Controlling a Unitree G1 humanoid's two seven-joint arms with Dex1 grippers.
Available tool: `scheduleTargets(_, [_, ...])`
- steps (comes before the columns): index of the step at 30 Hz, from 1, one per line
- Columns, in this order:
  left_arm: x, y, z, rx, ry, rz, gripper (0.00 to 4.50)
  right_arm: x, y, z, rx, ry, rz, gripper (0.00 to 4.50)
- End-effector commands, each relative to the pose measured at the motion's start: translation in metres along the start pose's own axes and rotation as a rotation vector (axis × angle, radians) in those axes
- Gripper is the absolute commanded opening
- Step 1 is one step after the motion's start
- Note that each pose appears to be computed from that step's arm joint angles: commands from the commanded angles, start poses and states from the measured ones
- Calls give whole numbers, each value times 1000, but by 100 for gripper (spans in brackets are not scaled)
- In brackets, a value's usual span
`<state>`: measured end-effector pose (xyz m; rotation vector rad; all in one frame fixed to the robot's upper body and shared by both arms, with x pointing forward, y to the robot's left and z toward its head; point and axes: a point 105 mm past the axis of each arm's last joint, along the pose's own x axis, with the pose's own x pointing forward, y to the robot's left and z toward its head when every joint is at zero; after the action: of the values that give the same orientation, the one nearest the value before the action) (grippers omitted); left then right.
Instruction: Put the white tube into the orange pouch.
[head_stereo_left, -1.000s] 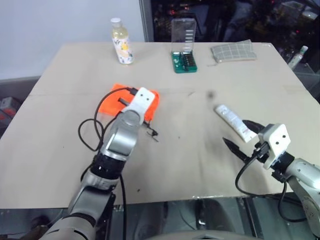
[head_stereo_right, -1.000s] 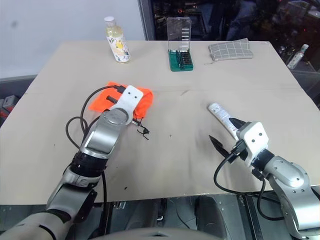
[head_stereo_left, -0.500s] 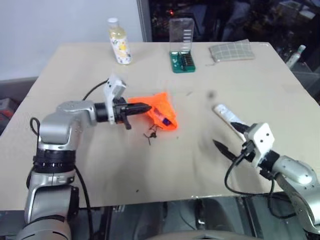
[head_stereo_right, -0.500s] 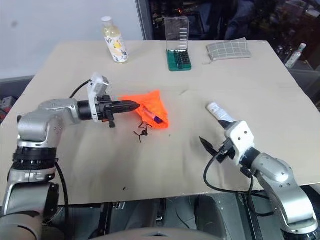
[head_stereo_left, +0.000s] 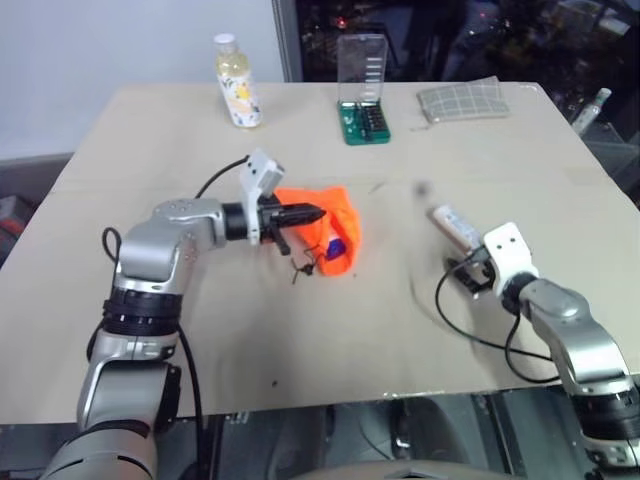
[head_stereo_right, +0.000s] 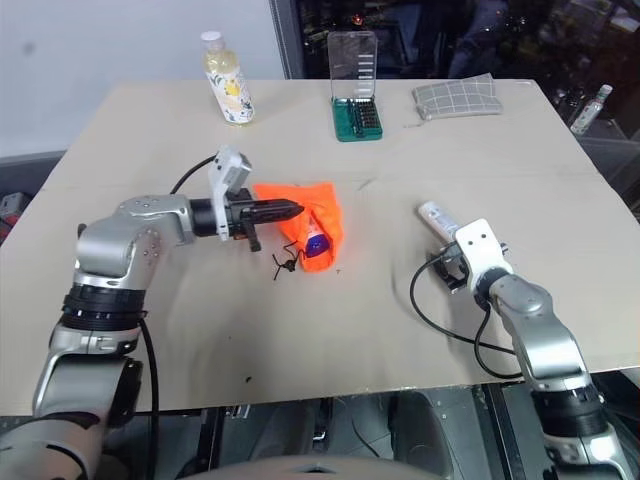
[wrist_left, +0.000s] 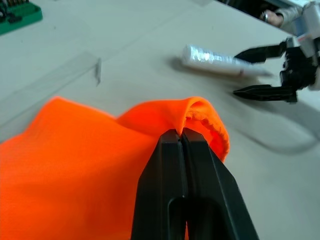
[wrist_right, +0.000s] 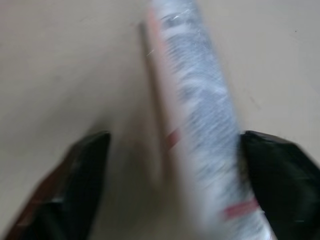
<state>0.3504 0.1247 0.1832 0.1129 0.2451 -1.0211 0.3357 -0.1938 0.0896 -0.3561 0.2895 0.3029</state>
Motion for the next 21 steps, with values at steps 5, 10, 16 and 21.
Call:
scheduleTargets(5, [6,-2,22,-17,-79,61,0,-12,-10,8,-32,-29,-2,37])
scheduleTargets(10, [2,-3,18,-52,-80,64,0,-46,39,47,0,-165,282,37])
scheduleTargets(16, [-12,-1,6,-101,-92,73,0,-70,115,77,10,-211,639,37])
scheduleTargets(21, [-9,-10,4,-101,-76,50,0,-50,139,79,-5,-168,746,37])
